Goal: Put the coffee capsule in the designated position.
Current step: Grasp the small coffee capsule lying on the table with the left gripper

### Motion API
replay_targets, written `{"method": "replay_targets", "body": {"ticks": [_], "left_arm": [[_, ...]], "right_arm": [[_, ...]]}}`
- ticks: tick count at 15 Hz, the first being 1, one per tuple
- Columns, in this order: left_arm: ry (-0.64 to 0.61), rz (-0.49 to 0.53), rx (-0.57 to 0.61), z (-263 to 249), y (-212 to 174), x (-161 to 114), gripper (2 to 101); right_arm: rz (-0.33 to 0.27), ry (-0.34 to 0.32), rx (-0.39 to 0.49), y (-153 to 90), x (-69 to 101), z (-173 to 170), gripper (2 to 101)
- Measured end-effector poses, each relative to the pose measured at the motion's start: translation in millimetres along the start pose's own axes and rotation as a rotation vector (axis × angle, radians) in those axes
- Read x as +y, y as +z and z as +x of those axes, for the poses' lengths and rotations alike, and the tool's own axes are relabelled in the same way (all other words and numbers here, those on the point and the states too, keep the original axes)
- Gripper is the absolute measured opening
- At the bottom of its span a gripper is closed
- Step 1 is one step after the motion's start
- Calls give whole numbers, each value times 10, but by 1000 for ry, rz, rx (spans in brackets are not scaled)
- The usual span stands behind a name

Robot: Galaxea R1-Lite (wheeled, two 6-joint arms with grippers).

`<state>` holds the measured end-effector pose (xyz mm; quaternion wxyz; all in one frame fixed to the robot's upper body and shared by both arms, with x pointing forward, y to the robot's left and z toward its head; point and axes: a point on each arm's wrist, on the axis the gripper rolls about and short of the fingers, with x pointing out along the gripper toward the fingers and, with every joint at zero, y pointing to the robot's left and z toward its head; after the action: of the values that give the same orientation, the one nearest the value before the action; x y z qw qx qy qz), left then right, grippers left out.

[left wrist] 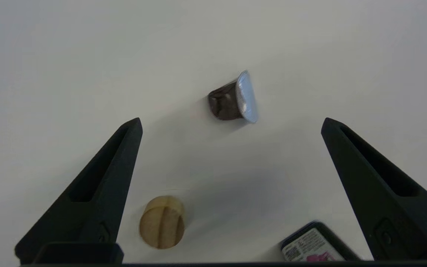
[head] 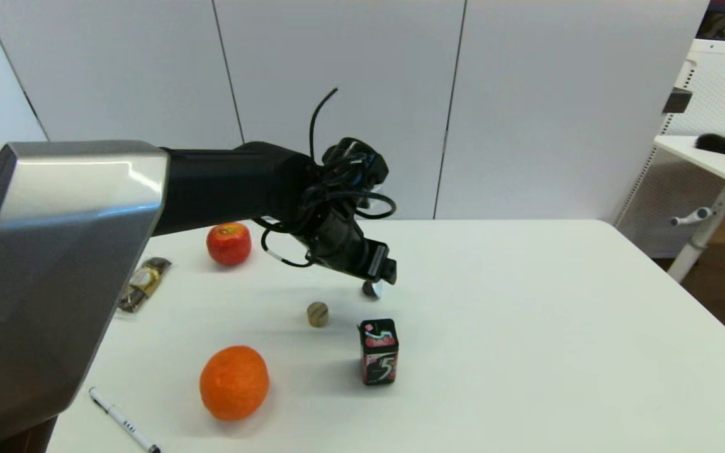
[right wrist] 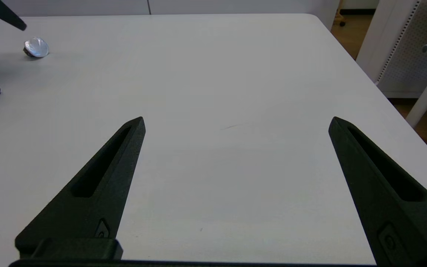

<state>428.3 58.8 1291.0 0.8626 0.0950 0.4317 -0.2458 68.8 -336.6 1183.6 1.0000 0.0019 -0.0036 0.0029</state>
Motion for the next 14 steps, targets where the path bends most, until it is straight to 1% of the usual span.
{"method": "replay_targets", "body": {"ticks": [2, 4, 14], "left_arm": [[-5, -2, -32, 94, 21, -48, 978], [21, -4, -56, 171, 34, -61, 978], [42, -3, 11, 418, -77, -25, 978]], "right_arm": [[1, 0, 0, 0, 0, 0, 980], [0, 0, 0, 0, 0, 0, 980], [0, 0, 0, 0, 0, 0, 980]]}}
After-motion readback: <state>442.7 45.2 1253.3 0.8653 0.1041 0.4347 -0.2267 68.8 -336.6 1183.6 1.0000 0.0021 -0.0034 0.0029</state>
